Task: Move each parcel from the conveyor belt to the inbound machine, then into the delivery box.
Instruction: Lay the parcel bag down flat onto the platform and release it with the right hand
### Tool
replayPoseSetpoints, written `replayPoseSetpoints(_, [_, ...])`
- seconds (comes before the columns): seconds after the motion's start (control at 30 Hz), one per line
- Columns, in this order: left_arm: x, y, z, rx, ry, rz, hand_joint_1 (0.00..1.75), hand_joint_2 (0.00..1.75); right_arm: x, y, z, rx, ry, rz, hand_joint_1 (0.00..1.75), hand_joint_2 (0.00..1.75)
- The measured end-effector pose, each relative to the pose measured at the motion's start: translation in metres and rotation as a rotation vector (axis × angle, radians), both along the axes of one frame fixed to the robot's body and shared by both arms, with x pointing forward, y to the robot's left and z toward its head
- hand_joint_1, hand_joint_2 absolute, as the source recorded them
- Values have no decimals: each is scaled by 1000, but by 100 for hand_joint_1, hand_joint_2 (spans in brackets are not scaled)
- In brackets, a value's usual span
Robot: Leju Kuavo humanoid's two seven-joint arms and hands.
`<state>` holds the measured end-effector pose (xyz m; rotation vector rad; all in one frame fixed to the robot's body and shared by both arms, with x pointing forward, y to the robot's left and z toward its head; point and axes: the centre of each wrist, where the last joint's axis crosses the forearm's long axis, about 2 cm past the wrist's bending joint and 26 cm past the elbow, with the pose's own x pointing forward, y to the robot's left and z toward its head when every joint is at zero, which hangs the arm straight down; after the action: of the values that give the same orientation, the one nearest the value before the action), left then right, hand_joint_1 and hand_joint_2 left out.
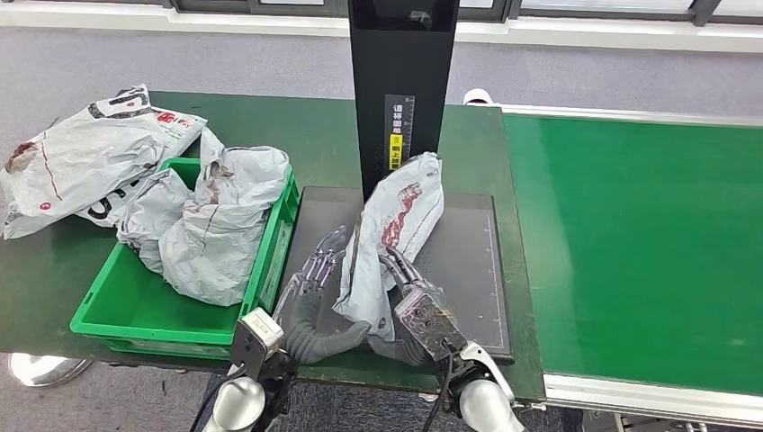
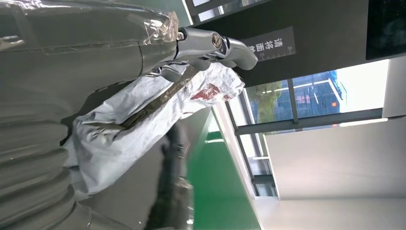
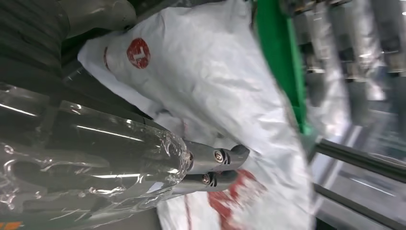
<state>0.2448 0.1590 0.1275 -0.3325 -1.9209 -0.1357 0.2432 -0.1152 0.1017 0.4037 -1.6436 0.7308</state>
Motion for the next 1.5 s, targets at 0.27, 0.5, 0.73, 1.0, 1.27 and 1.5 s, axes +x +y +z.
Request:
replayPoseSetpoints(0.27, [7, 2, 0, 85, -8, 51, 0, 175, 11, -19, 58, 209, -296, -149, 0, 175])
replayPoseSetpoints(0.5, [34, -2, 10, 414, -26, 216, 0, 175, 8, -33, 87, 465, -418, -292, 0, 175])
replayPoseSetpoints(0.73, [83, -39, 43, 1083, -136, 400, 0, 175, 18, -28, 92, 526, -384, -348, 0, 175])
replayPoseSetpoints(1.0, [128, -86, 55, 1509, -170, 183, 0, 175, 33, -13, 88, 541, -324, -263, 0, 175])
replayPoseSetpoints(1.27, [142, -84, 31, 1753, -38, -108, 0, 175, 41, -2, 82, 538, -269, -191, 0, 175])
replayPoseSetpoints(1.5, [151, -77, 29, 1827, 31, -220, 0, 175, 45, 5, 82, 542, -248, -163, 0, 175])
